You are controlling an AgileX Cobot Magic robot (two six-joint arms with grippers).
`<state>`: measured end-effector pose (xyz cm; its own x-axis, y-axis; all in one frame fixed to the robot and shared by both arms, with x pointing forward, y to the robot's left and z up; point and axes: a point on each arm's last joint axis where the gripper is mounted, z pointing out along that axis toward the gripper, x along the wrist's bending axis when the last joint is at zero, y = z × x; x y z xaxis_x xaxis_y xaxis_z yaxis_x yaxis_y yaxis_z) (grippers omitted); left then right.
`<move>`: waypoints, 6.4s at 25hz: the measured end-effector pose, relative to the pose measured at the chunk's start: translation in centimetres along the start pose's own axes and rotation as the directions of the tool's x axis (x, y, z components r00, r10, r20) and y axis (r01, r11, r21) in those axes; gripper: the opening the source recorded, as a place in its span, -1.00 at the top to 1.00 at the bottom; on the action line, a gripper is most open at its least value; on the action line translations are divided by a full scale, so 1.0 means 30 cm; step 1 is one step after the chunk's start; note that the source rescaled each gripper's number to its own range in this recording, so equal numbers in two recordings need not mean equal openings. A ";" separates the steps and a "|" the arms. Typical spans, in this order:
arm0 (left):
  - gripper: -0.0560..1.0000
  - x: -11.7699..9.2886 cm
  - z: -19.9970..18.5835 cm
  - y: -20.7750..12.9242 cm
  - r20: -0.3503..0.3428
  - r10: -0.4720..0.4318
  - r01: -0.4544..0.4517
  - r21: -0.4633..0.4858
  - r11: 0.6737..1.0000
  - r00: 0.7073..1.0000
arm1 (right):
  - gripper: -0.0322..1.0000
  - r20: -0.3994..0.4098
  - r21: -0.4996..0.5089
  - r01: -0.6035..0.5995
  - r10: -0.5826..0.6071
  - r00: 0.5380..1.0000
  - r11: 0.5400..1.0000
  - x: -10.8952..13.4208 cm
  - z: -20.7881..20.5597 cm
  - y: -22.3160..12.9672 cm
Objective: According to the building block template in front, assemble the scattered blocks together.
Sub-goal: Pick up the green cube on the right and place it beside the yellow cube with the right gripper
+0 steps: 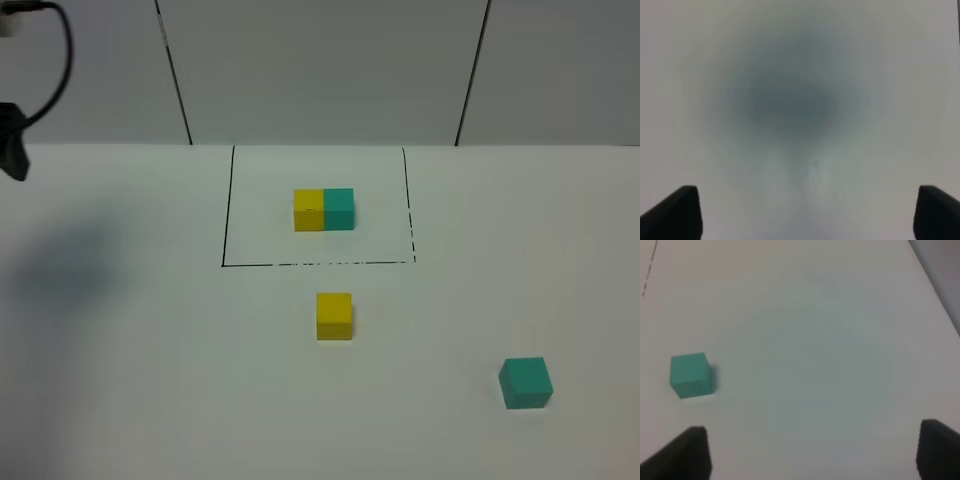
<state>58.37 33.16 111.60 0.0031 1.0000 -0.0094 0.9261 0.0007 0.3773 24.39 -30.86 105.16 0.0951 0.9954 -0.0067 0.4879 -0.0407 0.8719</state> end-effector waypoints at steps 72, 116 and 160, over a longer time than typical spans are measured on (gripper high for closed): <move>-0.32 -0.106 -0.233 -1.181 0.024 -0.017 0.028 -0.598 0.801 1.000 | -0.36 0.000 0.000 0.000 0.000 1.000 1.000 0.000 0.000 0.000; -0.31 -0.106 -0.233 -1.181 0.024 -0.017 0.028 -0.598 0.801 1.000 | -0.36 0.000 0.000 0.000 0.000 1.000 1.000 0.000 0.000 0.000; -0.30 -0.106 -0.233 -1.181 0.024 -0.017 0.028 -0.598 0.801 1.000 | -0.99 -0.152 0.238 0.014 0.023 0.988 0.971 0.080 0.163 0.184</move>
<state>22.92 30.02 104.75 -0.0039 0.9993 -0.0385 0.5161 0.0349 0.8558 31.55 -29.10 107.56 -0.0272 0.9958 0.0877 0.6817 -0.0456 0.7302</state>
